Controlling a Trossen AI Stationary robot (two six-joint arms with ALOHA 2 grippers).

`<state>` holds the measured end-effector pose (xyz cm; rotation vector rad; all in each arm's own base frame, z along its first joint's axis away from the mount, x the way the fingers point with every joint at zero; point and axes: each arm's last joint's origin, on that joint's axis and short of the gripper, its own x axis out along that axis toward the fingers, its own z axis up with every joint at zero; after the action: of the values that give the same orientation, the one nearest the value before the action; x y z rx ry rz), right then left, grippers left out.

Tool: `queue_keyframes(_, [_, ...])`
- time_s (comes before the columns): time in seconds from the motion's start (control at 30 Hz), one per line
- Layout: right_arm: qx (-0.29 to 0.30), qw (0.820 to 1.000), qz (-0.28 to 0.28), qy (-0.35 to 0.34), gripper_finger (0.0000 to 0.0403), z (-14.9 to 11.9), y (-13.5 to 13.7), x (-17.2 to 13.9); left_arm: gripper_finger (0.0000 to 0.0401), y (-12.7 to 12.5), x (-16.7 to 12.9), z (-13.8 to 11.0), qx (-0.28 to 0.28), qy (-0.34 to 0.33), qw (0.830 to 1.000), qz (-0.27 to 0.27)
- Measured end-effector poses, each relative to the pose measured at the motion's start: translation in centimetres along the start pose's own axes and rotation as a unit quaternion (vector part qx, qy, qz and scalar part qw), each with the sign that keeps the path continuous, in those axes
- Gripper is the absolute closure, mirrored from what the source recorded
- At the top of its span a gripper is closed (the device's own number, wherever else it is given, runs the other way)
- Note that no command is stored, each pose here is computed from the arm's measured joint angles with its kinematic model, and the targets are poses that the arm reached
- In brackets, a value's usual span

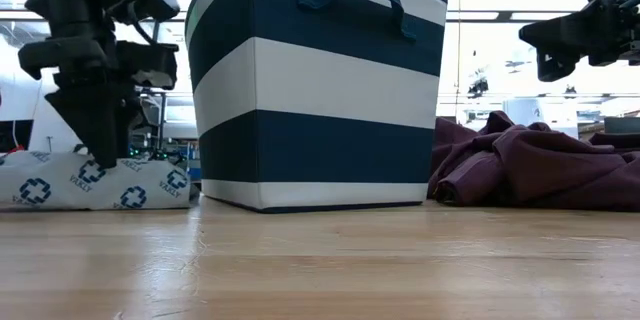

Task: Pick & place medical supplies in basket/bin
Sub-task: Put the white napkin into the laundry bin

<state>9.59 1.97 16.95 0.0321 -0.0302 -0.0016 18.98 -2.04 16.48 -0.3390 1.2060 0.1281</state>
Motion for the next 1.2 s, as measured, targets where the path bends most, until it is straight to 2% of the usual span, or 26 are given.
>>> queue_keyframes(0.47, [0.000, 1.000, 0.000, 0.000, 0.0394, 0.0, 0.0, 0.0, 0.0243, 0.6, 1.2, -1.2, 0.004, 0.007, 1.000, 0.005])
queue_keyframes(0.6, [0.000, 1.000, 0.000, 0.000, 0.0394, 0.0, 0.0, 0.0, 0.0281, 0.9, 1.6, -1.7, 0.003, 0.011, 1.000, 0.011])
queue_keyframes(0.8, [0.000, 1.000, 0.000, -0.001, 0.0394, 0.0, 0.0, 0.0, 0.0387, 0.9, 1.6, -1.8, 0.001, 0.018, 1.000, 0.006])
queue_keyframes(1.0, [0.002, 1.000, 0.000, -0.001, 0.0394, 0.0, 0.0, 0.0, 0.0400, 0.5, 1.0, -1.6, 0.000, 0.036, 0.999, -0.035])
queue_keyframes(1.1, [0.002, 1.000, 0.000, -0.001, 0.0394, 0.0, 0.0, 0.0, 0.0401, 0.0, -0.2, -1.0, 0.012, 0.031, 0.997, -0.070])
queue_keyframes(1.2, [0.002, 1.000, 0.000, -0.001, 0.0394, 0.0, 0.0, 0.0, 0.0401, -0.3, -1.5, -0.7, 0.016, 0.025, 0.997, -0.074])
